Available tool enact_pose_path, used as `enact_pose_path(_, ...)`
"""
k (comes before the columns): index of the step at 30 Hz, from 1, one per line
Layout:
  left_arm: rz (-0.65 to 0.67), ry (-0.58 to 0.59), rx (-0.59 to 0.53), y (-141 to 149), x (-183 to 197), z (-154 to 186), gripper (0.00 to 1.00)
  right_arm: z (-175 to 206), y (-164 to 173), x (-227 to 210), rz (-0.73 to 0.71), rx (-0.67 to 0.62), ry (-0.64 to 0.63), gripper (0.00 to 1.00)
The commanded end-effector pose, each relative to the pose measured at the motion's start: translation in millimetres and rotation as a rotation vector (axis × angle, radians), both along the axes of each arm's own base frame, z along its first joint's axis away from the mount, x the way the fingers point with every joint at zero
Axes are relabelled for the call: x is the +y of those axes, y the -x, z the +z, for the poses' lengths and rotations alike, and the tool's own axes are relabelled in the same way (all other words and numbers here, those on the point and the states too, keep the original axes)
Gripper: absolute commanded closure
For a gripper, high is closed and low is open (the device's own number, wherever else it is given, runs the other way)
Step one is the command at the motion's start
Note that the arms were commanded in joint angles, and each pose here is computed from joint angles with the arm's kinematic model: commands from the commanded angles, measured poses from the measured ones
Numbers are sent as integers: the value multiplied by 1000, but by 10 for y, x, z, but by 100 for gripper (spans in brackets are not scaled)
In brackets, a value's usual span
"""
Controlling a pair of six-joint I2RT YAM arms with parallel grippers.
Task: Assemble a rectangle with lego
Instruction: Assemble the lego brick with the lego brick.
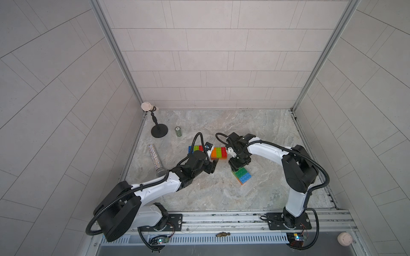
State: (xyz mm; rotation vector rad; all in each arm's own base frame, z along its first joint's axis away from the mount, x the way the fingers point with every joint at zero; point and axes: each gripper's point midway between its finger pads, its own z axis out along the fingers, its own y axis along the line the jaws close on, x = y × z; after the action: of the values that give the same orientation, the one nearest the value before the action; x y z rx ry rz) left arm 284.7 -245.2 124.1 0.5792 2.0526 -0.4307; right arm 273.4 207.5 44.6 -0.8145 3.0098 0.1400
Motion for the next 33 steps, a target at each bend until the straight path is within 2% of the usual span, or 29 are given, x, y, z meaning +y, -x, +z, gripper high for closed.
enact_pose_path(1, -4, 4, -26, -14, -15, 61, 24, -370, 312, -300, 8, 105, 136, 82)
enact_pose_path(10, -9, -9, -38, -33, -22, 104, 24, -585, 378, -403, 16, 132, 190, 100)
enact_pose_path(14, -8, -21, -45, -37, -6, 121, 24, -723, 405, -592, 49, 106, 332, 100)
enact_pose_path(22, -18, -54, -57, -65, -9, 128, 24, -898, 448, -660, 57, 164, 422, 100)
enact_pose_path(25, 17, -48, -64, -76, 55, 152, 24, -937, 450, -665, 61, 177, 442, 100)
enact_pose_path(28, 100, -44, -75, -101, 209, 165, 24, -877, 367, -607, 81, 149, 425, 100)
enact_pose_path(31, 162, -49, -51, -154, 344, 165, 24, -595, 79, -328, 133, 51, 325, 100)
enact_pose_path(33, 223, -50, 2, -216, 468, 171, 24, -365, -44, -96, 183, 12, 240, 92)
